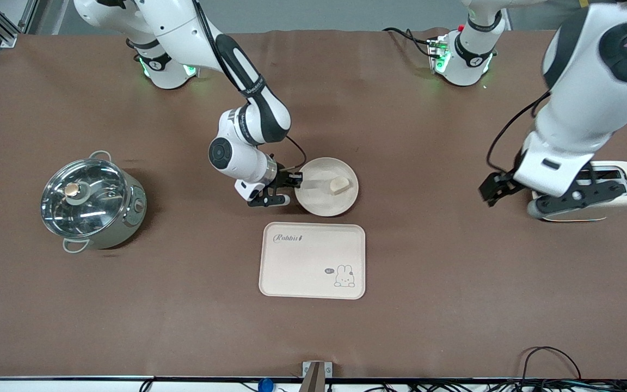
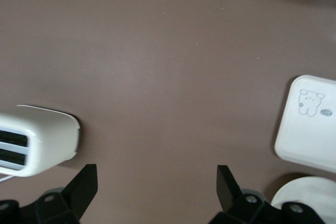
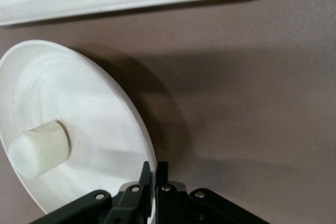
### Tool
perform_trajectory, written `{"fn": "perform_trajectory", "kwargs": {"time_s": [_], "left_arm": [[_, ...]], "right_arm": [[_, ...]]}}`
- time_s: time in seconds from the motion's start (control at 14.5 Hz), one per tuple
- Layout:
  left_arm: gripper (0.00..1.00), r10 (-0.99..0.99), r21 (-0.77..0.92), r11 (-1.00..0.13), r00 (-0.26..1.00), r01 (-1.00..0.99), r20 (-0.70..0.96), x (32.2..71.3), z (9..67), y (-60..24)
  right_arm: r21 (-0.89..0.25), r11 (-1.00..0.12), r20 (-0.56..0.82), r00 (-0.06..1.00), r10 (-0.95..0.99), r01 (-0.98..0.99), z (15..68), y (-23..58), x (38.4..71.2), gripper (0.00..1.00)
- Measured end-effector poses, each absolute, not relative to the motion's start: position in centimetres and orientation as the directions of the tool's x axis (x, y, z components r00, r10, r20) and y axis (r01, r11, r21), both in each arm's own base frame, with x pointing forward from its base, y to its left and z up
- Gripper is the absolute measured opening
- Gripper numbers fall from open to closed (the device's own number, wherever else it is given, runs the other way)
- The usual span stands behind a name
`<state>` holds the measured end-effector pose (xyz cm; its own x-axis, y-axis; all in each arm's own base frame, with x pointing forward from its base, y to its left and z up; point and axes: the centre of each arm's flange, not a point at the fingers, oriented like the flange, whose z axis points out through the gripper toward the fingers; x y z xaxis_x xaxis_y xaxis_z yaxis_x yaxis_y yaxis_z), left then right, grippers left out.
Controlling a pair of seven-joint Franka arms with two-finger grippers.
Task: Place bun in plate and plate on tray
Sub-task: 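Slide the plate with the right gripper onto the bunny tray while the left gripper retracts, then center the plate on the tray with the right gripper and open it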
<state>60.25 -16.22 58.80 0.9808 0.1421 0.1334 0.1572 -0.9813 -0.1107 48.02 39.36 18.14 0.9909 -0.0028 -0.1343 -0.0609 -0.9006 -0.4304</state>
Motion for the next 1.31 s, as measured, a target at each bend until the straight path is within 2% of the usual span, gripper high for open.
{"fn": "perform_trajectory", "kwargs": {"time_s": [0.41,0.83,1.31], "left_arm": [[1.00,0.032,-0.116,-0.992,0.992,0.046,0.118,56.2,64.7,-14.2],[1.00,-0.022,-0.057,-0.998,0.998,-0.018,0.059,54.4,66.4,-8.5],[1.00,-0.034,-0.057,-0.998,0.998,-0.031,0.051,53.0,67.0,-9.0]], "right_arm": [[-0.465,-0.881,-0.102,0.994,-0.040,-0.084,20.9,38.9,49.4,0.05],[-0.528,-0.833,-0.040,0.984,-0.173,-0.168,25.2,33.4,56.5,0.05],[-0.533,-0.823,-0.022,0.975,-0.220,-0.197,24.4,31.1,60.2,0.05]]}}
